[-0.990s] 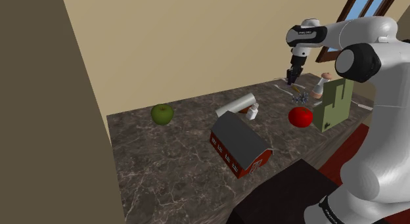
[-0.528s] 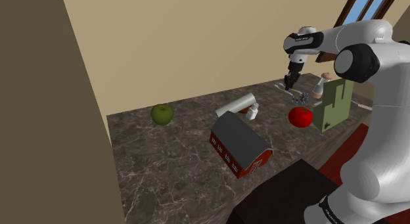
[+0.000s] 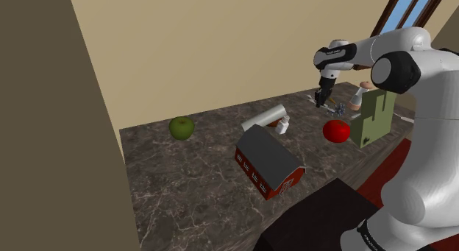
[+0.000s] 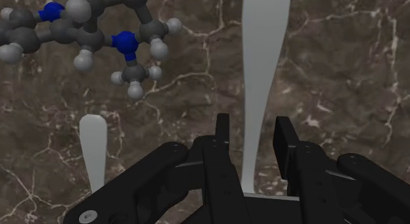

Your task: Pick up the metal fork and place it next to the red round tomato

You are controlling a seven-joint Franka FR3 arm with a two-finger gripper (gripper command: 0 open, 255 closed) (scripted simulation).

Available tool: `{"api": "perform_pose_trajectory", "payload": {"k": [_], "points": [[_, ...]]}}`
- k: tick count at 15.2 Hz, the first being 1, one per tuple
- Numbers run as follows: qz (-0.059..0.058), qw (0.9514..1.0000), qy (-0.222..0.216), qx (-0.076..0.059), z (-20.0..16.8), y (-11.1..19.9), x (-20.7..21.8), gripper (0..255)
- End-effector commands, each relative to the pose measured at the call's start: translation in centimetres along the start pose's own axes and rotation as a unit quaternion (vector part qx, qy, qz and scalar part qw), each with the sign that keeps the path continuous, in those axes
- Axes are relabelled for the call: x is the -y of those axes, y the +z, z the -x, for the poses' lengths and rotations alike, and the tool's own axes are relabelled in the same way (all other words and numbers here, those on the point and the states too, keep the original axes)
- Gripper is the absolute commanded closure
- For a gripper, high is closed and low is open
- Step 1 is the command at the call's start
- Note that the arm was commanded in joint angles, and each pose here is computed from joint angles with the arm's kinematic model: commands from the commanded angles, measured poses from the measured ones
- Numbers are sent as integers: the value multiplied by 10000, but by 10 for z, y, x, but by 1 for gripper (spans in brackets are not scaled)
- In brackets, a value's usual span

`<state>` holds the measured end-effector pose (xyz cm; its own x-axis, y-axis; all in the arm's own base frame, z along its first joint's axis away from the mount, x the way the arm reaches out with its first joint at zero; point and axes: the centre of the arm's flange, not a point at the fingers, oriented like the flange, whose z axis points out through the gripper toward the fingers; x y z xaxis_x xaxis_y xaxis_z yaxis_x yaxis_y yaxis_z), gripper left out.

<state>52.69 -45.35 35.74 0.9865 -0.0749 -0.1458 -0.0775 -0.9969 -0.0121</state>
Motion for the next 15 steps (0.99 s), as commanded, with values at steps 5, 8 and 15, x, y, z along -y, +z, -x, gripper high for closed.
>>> {"api": "perform_pose_trajectory", "payload": {"k": [5, 8, 15], "points": [[2, 10000, 0, -3, -4, 30, -2, 255], [2, 10000, 0, -3, -4, 35, -2, 255], [2, 10000, 0, -3, -4, 35, -2, 0]]}}
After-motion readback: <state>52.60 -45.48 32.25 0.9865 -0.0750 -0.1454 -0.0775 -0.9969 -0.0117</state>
